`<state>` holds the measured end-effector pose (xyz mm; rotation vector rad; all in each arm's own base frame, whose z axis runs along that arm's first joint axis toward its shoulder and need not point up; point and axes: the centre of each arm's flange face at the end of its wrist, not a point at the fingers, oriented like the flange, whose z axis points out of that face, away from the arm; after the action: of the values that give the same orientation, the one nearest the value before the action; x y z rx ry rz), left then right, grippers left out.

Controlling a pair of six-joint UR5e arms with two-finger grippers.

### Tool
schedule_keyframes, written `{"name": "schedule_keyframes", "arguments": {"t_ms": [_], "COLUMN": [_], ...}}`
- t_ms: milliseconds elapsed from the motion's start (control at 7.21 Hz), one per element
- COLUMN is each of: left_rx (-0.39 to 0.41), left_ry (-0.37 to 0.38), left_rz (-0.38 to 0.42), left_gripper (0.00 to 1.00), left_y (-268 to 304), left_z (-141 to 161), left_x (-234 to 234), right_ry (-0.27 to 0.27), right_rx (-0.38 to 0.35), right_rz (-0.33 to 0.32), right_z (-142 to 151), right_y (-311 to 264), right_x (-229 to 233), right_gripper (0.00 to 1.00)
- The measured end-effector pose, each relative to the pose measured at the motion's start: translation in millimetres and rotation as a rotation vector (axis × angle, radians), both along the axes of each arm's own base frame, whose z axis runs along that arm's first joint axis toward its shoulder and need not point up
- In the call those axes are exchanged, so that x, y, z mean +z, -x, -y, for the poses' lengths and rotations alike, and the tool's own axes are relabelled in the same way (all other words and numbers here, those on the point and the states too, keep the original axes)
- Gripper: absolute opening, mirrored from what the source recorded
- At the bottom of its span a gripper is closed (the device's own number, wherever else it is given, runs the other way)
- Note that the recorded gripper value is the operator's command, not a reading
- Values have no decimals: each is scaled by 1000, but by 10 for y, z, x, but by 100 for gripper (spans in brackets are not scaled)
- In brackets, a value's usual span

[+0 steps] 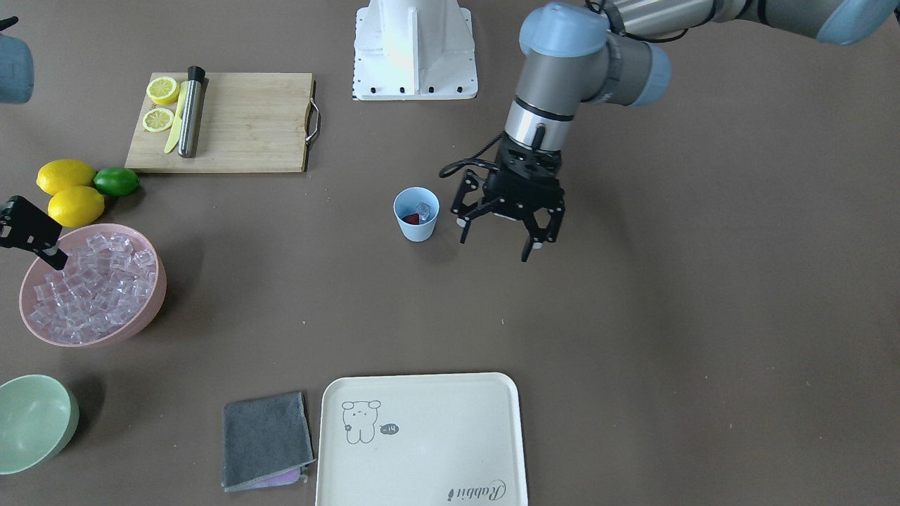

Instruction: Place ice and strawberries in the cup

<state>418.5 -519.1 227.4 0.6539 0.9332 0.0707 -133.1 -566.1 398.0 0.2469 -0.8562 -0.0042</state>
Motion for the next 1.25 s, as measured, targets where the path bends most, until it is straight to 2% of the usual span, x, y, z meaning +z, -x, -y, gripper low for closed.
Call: {"name": "schedule_keyframes", "arguments": {"t_ms": [139, 277, 416, 693, 832, 971, 1109, 1248], "left_rx": [25, 77, 127, 179, 192, 205, 211, 213], "left_ry": [-34, -35, 8, 116, 196, 277, 330, 363], "left_rz": [68, 165, 253, 395, 401, 332, 246, 200], "left_gripper": [98, 98, 98, 98, 98, 98, 98, 98], "left_y": [617, 1405, 2237, 3734, 4324, 4725, 4955, 5048], "left_z": [337, 667, 892, 940, 823, 643, 457, 324], "left_x": [438, 884, 1276, 2207, 2809, 3345, 3703, 3914], "right_ry": [-4, 10, 33, 96, 142, 180, 202, 214], "right_rx": [-6, -8, -12, -15, -3, 10, 18, 23], "right_rz": [-11, -12, -6, -10, -15, -17, -18, -18], "right_z": [-22, -94, -236, -703, -954, -1156, -1269, -1298], "right_y": [-163, -385, -658, -1251, -1457, -1577, -1627, -1645], "right_x": [136, 340, 616, 1376, 1709, 1934, 2045, 2091], "right_gripper": [100, 100, 100, 100, 100, 100, 100, 100]}}
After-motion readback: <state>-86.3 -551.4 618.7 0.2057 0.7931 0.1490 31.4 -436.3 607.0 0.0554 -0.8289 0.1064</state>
